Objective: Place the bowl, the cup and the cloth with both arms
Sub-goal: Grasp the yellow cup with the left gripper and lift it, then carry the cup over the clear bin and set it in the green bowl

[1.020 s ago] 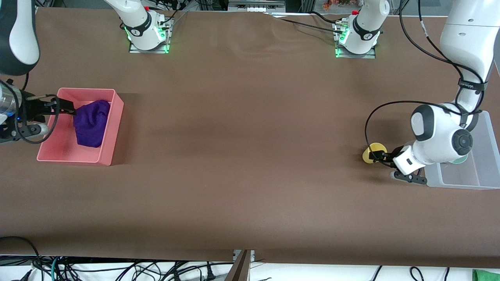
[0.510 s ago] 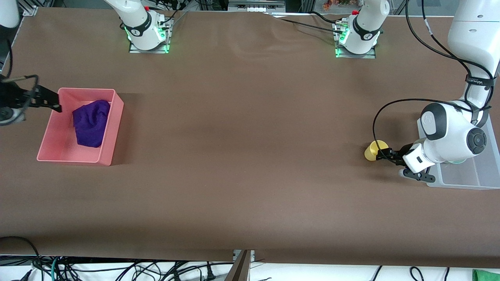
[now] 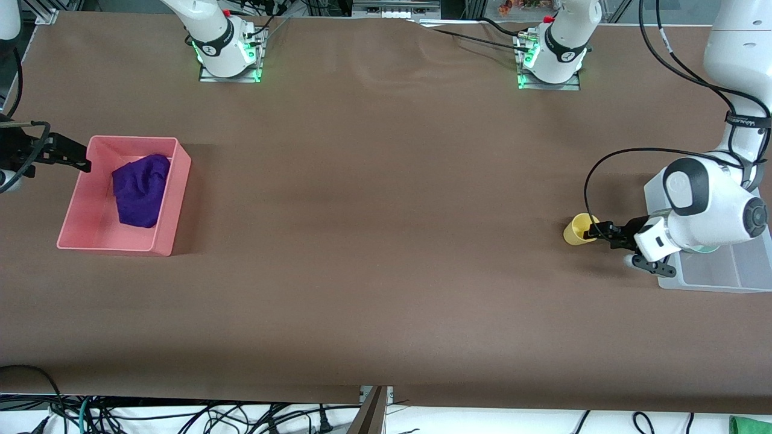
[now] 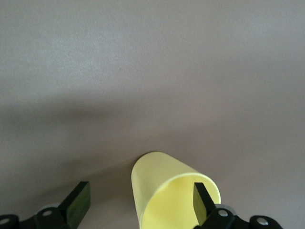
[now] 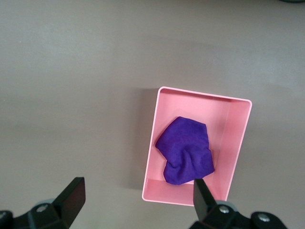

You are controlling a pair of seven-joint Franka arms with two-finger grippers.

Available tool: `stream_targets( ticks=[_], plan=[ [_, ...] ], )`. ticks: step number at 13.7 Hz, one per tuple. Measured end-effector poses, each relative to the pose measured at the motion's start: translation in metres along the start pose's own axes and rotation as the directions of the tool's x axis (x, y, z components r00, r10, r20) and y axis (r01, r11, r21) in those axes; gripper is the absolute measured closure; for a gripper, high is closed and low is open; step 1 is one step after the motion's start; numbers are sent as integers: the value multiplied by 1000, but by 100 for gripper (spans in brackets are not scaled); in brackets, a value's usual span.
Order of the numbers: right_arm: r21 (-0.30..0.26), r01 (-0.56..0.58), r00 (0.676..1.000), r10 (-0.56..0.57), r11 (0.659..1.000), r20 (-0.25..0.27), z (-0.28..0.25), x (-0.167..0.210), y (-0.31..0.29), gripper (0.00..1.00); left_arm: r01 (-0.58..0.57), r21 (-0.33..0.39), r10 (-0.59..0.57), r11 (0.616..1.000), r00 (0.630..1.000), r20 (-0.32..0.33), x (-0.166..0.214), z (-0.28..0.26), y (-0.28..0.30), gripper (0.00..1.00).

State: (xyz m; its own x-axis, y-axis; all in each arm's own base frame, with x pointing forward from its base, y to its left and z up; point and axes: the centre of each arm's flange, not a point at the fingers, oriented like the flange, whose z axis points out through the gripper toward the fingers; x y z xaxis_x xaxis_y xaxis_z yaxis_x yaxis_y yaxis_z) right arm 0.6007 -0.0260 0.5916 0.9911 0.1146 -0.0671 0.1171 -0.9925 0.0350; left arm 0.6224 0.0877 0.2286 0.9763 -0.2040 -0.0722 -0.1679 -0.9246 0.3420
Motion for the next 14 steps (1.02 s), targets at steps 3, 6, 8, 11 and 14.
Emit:
stream_targets(
  ticks=[3, 6, 8, 11, 14],
  plan=[
    [1, 0, 1000, 0, 1000, 8, 4, 2, 0, 0, -7, -15, 7, 1000, 1000, 19, -4, 12, 2, 14],
    [1, 3, 1000, -3, 1000, 9, 5, 3, -2, 0, -1, -25, 2, 1000, 1000, 29, -5, 34, 0, 48],
    [1, 10, 1000, -10, 1000, 9, 5, 4, -6, 0, 4, -28, -3, 1000, 1000, 31, -5, 31, -4, 71],
    [1, 13, 1000, -13, 1000, 8, 5, 4, -8, 0, 12, -60, -8, 998, 998, 66, 2, -17, -14, 97],
    [1, 6, 1000, -6, 1000, 9, 5, 4, -8, 0, 47, -78, -41, 996, 996, 79, -5, -95, -42, 97]
  ],
)
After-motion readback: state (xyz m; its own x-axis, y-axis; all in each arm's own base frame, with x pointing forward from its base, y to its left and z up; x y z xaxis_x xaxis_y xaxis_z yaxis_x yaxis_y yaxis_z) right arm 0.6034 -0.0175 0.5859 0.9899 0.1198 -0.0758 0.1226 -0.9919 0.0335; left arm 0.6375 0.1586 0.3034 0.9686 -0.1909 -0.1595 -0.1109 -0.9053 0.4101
